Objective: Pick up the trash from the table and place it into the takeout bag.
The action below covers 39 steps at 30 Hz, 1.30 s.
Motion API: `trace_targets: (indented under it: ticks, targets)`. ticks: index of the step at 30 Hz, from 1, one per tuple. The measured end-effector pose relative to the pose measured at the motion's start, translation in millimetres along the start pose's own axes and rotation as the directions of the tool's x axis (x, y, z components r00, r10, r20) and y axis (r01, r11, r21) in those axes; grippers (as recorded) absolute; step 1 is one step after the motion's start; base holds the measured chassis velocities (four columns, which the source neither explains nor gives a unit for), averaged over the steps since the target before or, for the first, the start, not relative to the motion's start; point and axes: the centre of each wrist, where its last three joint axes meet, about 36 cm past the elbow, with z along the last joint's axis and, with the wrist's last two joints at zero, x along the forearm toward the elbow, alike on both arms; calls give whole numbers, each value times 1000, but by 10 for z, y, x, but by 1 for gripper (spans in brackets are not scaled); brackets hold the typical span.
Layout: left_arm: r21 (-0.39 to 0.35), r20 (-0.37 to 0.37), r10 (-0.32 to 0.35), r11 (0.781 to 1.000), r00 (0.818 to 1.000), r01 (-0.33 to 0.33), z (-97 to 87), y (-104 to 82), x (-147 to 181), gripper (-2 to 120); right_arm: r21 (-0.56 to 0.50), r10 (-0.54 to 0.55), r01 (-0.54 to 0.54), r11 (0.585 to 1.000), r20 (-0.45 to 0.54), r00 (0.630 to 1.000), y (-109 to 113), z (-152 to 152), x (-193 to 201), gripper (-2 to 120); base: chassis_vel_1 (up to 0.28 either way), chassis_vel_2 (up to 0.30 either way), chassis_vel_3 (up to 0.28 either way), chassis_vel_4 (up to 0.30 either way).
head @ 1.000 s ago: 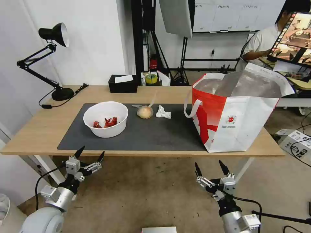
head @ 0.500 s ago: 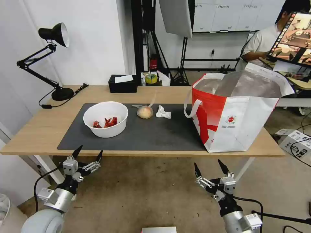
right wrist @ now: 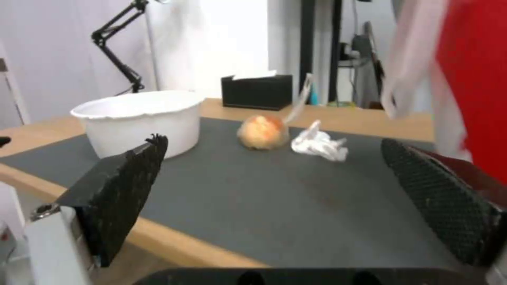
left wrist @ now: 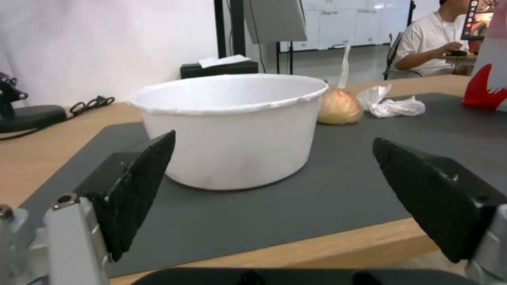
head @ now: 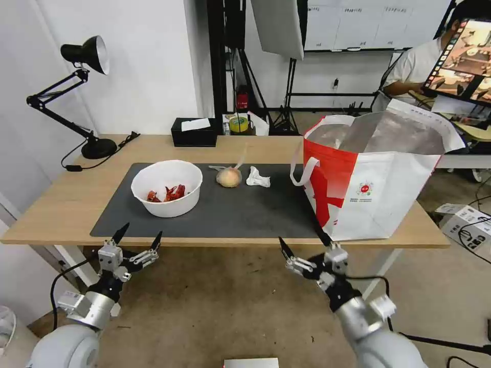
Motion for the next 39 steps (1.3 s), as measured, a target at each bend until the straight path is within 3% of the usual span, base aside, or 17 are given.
trace_targets:
  ticks: [10, 18, 27, 39]
  targets:
    - [10, -6, 3, 1000, 1000, -3, 38, -41, -37, 100, 40, -34, 36, 999, -49, 998, -179, -64, -513, 100, 0, 0, 0, 0]
    - [7, -13, 3, 1000, 1000, -3, 41, -10, -34, 100, 70, 3, 6, 998, -129, 992, -49, -54, -1026, 100, 0, 0, 0, 0]
    - [8, -20, 0, 1000, 1000, 1, 44, -6, -17, 100, 57, 144, -135, 989, -198, 970, 250, -107, -1574, 100, 0, 0, 0, 0]
    - [22, -47, 3, 1000, 999, -2, 66, -34, 4, 100, -3, 297, -310, 951, -284, 912, 286, -307, -2089, 100, 0, 0, 0, 0]
